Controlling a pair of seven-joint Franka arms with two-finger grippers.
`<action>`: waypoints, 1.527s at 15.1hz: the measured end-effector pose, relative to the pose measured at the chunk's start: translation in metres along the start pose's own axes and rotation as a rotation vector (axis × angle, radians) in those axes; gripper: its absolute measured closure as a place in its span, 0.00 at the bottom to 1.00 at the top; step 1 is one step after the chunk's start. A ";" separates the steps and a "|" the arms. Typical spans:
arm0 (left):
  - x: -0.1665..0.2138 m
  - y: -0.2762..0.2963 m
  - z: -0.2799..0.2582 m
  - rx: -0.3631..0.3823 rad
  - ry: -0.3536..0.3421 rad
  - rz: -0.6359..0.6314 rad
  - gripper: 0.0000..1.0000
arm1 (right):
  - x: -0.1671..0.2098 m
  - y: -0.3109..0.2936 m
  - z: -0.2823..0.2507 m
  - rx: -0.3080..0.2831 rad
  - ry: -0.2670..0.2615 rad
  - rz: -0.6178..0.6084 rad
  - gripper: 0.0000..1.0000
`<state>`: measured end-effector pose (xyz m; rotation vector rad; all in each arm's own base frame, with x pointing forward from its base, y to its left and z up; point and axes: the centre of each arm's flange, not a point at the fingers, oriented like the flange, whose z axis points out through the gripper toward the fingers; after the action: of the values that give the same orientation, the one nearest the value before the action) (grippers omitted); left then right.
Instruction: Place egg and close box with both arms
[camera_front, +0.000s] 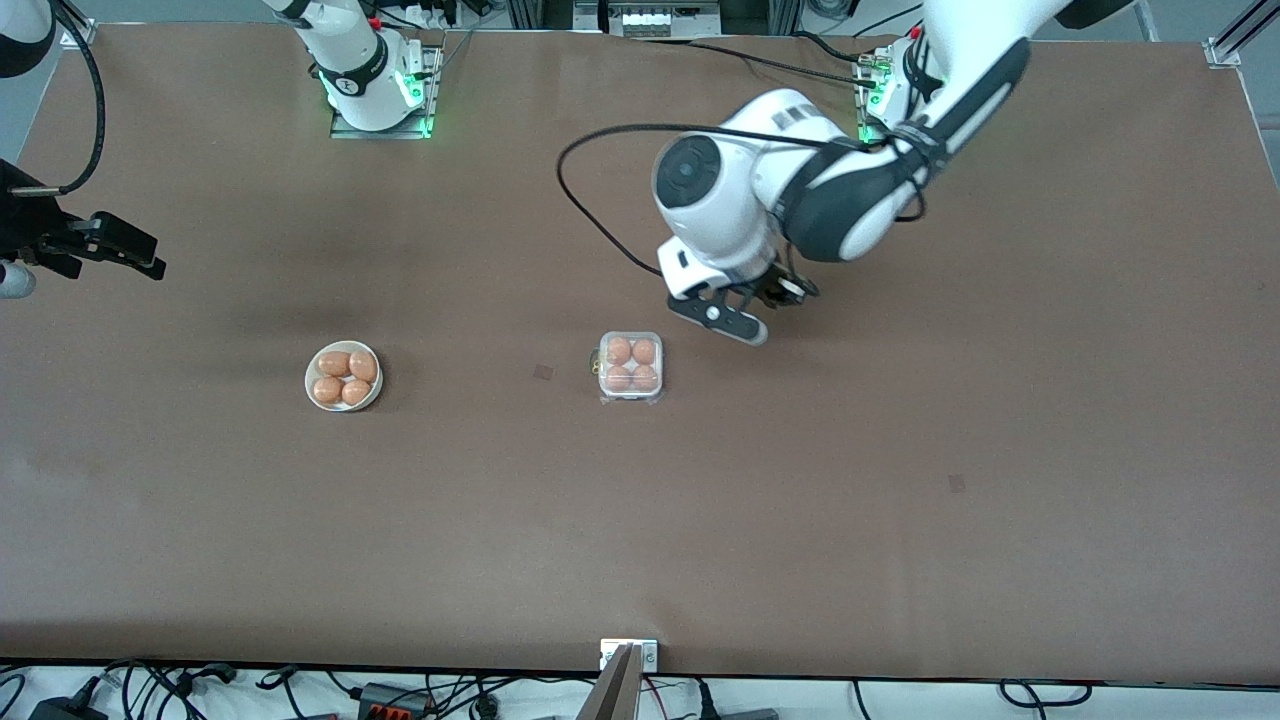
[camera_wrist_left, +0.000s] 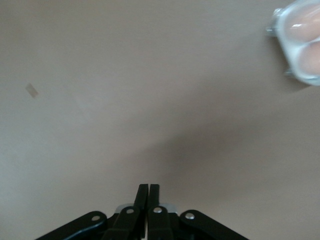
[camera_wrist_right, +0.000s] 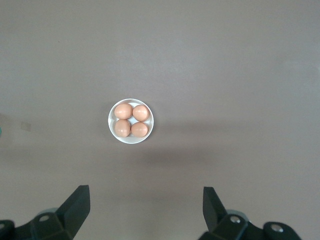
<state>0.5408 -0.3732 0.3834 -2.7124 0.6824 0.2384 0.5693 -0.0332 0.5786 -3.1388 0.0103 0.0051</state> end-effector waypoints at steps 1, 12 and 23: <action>0.004 -0.026 -0.001 -0.011 -0.003 0.020 0.93 | 0.000 0.000 0.000 0.000 0.001 0.000 0.00; -0.016 -0.254 -0.007 -0.249 -0.011 -0.077 0.34 | -0.005 0.000 -0.013 -0.001 0.024 0.001 0.00; -0.120 -0.372 -0.059 -0.417 0.019 -0.430 0.00 | -0.008 0.000 -0.007 -0.001 0.011 0.001 0.00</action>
<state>0.6208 -0.0344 0.5705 -3.1724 0.0371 0.2712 0.5615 -0.0333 0.5857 -3.1395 0.0113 -0.0125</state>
